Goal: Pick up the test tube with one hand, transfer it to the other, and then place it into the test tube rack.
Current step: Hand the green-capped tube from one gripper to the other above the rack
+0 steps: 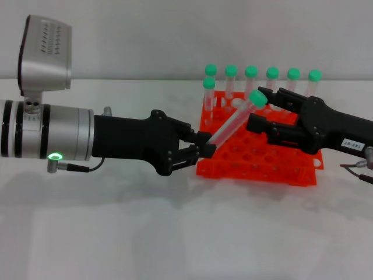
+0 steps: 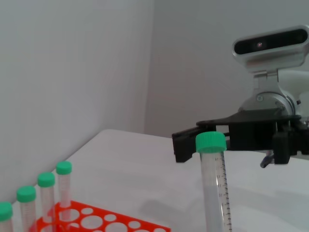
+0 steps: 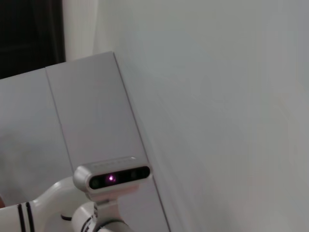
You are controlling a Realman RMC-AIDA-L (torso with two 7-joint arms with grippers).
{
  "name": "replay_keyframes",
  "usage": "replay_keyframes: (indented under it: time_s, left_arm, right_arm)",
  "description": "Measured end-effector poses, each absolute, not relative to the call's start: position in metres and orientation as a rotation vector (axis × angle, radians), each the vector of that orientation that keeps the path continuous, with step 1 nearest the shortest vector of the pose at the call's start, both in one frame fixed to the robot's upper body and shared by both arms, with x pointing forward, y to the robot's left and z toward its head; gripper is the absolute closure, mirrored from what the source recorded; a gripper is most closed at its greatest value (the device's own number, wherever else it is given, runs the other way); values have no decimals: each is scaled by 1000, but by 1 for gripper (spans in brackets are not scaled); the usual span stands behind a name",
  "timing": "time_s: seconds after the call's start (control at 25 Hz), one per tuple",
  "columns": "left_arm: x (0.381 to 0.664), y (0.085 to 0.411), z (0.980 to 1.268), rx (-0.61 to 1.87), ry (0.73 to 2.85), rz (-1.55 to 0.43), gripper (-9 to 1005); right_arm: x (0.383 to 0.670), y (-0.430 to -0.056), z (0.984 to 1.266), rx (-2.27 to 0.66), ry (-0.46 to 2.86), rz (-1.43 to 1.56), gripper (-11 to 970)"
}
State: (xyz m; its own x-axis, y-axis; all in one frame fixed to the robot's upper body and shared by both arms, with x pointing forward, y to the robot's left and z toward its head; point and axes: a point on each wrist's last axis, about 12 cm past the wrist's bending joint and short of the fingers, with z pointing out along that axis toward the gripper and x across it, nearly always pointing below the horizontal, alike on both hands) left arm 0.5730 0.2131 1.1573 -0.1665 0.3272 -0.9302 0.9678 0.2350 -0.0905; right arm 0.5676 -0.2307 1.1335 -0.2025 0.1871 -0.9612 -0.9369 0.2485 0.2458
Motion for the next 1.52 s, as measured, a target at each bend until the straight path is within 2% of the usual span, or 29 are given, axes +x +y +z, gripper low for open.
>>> replay_keyframes:
  time_s: [0.52, 0.76, 0.96, 1.4, 1.52]
  left_arm:
    - [580, 206, 1164, 1258, 1614, -908, 714]
    - [582, 205, 1162, 1255, 1617, -892, 705]
    - [583, 202, 1160, 1258, 1624, -881, 697]
    - [583, 202, 1159, 1252, 1632, -880, 681]
    - [582, 203, 1158, 1249, 1636, -882, 676]
  right_arm:
    - [576, -215, 1128, -804, 1419, 1169, 91]
    - [578, -211, 1131, -819, 1406, 1166, 222]
    - [579, -210, 1132, -825, 1402, 1165, 418]
    - [579, -206, 1130, -859, 1414, 1144, 488]
    - [578, -206, 1128, -860, 1409, 1138, 595]
